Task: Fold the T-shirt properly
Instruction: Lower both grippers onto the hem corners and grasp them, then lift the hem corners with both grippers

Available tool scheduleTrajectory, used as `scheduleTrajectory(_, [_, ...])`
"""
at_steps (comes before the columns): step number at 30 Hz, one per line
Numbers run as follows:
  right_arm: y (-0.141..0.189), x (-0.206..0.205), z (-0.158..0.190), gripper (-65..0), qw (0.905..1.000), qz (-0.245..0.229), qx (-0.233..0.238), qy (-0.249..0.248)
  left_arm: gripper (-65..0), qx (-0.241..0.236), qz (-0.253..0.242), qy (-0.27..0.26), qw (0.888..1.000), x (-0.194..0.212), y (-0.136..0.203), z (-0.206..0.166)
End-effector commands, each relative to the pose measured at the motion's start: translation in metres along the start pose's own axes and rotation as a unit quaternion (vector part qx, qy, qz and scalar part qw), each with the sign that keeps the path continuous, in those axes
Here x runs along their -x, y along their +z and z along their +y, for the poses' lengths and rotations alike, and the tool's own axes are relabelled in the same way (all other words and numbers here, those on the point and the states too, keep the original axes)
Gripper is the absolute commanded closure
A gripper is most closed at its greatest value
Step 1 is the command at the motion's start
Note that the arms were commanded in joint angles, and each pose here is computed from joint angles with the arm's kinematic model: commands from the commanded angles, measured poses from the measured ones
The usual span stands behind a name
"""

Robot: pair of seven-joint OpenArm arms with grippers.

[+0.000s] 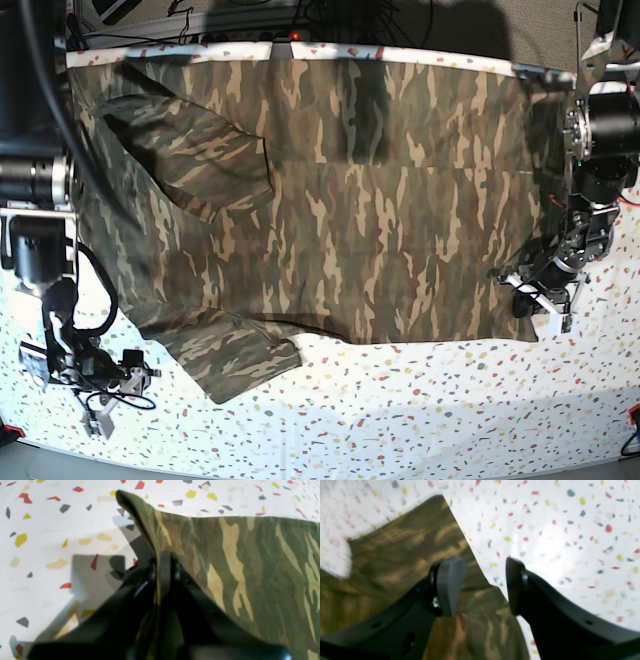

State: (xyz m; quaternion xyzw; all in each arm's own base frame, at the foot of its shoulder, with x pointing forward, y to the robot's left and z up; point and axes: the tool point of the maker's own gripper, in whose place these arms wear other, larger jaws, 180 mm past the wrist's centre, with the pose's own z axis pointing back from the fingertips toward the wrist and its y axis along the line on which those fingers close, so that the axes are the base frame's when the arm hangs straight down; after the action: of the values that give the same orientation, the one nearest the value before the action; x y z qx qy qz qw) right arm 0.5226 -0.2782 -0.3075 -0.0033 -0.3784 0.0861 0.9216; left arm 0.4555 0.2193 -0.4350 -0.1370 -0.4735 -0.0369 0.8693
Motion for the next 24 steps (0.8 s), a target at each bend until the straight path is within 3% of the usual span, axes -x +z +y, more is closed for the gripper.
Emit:
scheduleTrajectory(1, [0.007,-0.027,-0.006,-30.6,0.9995,-0.021,0.011,0.019,0.0,0.001,0.024,-0.012,1.0,0.002,0.0,0.002])
scheduleTrajectory(5, [-0.005,-0.017,-0.004,-30.6,0.9954,0.016,0.037,0.087,0.0,0.0,0.044,-0.012,0.999,0.009,0.001,0.002])
scheduleTrajectory(10, [-0.017,-0.003,0.004,-30.6,0.9909,0.03,0.044,0.123,0.0,0.001,0.046,-0.012,0.999,0.01,0.0,0.002])
scheduleTrajectory(24, [-0.027,0.042,-0.012,-30.6,0.9896,0.065,0.054,0.117,0.0,0.0,0.022,-0.013,1.0,0.001,0.0,0.002])
